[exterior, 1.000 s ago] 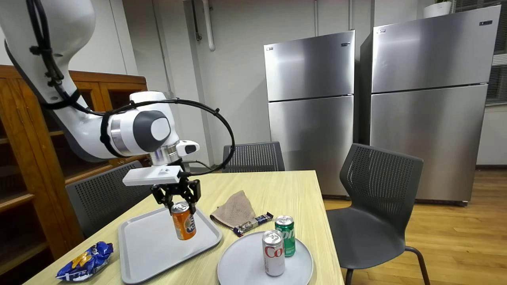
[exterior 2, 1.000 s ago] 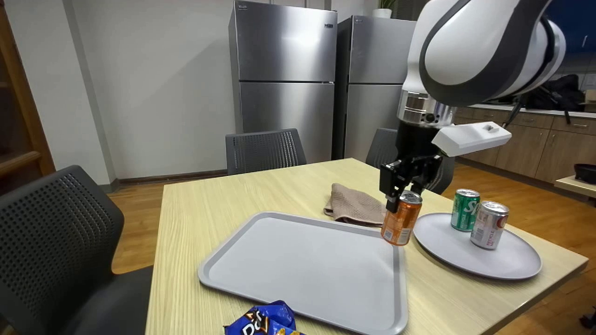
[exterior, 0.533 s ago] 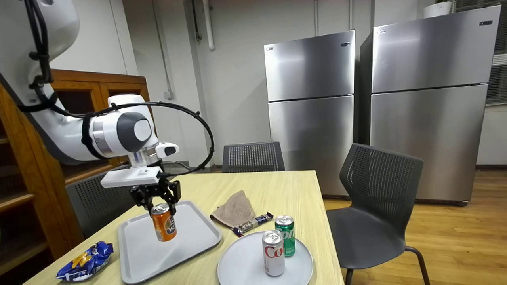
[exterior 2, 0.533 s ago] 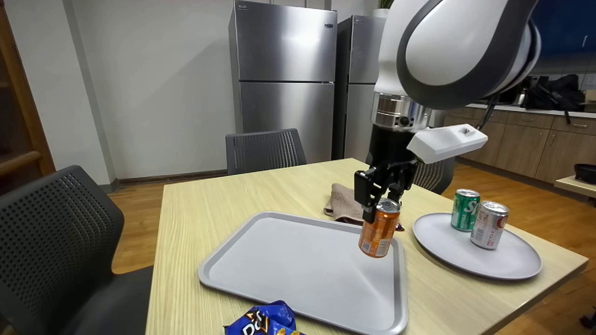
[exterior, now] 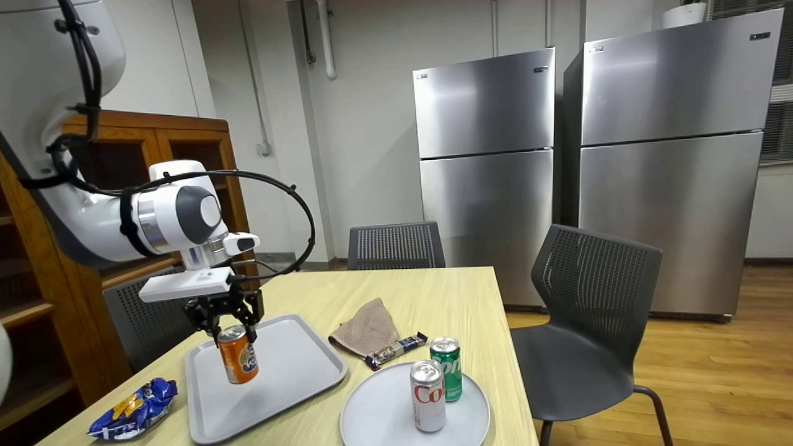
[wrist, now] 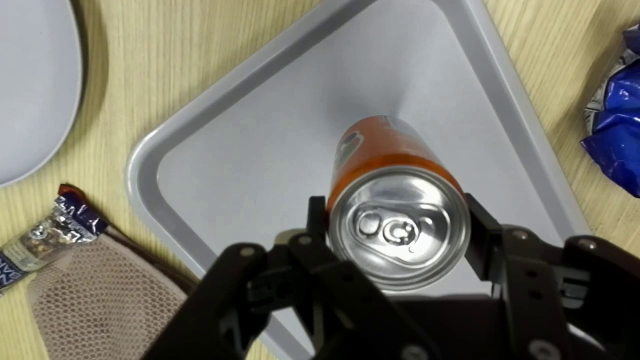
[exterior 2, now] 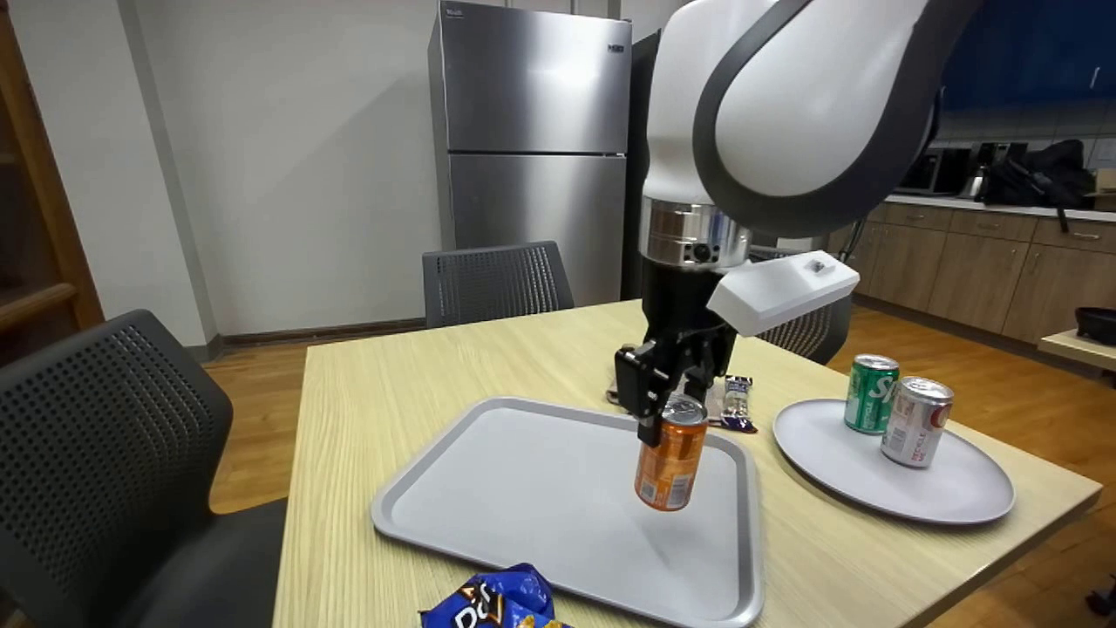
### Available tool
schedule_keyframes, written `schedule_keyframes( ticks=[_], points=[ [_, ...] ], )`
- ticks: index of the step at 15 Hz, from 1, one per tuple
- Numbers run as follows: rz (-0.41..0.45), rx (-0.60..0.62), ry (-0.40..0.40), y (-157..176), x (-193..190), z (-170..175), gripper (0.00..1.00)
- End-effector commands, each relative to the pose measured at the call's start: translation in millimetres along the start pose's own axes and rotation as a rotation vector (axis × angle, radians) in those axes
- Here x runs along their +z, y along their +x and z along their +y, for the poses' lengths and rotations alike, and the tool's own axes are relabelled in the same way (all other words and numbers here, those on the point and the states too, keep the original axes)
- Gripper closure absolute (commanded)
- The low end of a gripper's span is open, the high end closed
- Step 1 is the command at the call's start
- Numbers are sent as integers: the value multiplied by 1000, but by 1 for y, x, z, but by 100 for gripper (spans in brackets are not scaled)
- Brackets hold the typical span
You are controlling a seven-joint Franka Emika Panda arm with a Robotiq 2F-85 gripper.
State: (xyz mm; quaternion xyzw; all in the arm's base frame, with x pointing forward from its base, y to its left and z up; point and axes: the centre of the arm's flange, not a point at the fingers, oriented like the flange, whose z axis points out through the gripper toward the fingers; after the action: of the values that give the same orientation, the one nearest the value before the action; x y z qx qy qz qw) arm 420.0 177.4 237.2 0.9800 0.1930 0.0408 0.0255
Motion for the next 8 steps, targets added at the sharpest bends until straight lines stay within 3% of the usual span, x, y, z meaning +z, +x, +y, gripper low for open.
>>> schedule_keyframes(
  ticks=[1, 8],
  points=[
    [-11, -4, -11, 27, 7, -25, 61],
    [-17, -40, -17, 44, 26, -58, 61]
  ],
)
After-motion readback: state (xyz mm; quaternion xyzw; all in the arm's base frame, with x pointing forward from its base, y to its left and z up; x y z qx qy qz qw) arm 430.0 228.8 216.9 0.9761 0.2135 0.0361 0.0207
